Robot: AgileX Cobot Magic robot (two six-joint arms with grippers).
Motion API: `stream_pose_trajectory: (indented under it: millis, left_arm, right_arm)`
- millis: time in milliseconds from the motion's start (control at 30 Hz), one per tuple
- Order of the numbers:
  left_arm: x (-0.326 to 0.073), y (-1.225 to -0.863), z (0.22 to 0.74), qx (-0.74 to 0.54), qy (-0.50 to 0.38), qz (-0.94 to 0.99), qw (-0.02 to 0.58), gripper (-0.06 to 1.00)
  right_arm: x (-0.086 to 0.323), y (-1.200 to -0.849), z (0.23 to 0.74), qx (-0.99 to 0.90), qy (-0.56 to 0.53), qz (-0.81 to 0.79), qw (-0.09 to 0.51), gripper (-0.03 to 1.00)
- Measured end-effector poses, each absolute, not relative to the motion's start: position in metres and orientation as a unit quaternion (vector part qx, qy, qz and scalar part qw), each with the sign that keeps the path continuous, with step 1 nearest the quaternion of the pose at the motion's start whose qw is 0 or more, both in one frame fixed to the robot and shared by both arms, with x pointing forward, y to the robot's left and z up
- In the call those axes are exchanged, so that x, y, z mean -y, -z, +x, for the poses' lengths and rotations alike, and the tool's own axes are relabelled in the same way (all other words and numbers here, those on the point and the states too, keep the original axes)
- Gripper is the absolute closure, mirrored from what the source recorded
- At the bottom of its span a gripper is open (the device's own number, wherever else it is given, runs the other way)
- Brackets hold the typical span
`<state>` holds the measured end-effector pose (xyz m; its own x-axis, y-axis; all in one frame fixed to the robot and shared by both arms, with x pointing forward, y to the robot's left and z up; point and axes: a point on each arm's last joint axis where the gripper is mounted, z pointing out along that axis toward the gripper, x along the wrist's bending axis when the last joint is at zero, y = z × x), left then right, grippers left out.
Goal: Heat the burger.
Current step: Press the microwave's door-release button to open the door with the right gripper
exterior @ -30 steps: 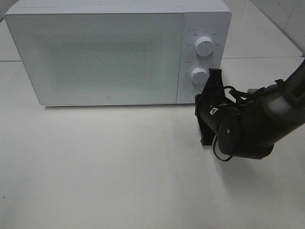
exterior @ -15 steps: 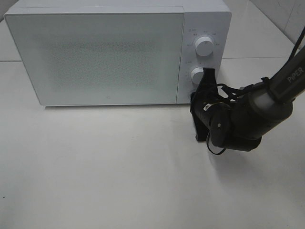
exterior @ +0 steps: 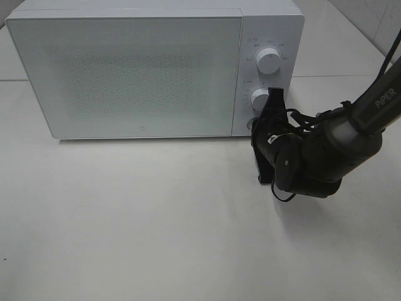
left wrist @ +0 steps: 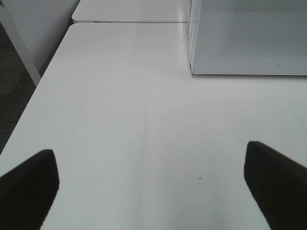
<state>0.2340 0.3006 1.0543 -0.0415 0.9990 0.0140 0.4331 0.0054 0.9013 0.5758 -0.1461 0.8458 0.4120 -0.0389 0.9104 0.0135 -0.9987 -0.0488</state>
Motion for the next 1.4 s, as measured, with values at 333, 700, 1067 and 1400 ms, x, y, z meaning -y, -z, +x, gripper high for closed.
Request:
stream_pose_trajectory:
  millis: [333,700,1067,1400]
  left_arm:
    - [-0.301,-1.054,0.234,-0.608,-0.388,0.589,0.364,-0.05]
    - [-0.301,-1.054,0.234,-0.608,-0.388,0.589,0.364,-0.05]
    - [-0.301,-1.054,0.234,-0.608,-0.388,0.589,0.364,-0.05]
    - [-0.301,-1.054,0.234,-0.608,-0.388,0.589,0.364,-0.05]
  right_arm:
    - [0.143,-0.846,0.586,-0.009,0.543,-0.839,0.014,0.96]
    - [0.140,-0.844,0.589,-0.006,0.535,-0.844,0.015,0.96]
    - [0.138,-0.845,0.590,-0.007,0.521,-0.853,0.020,0.96]
    - [0.137,-0.849,0.591,-0.023,0.510,-0.859,0.027,0.96]
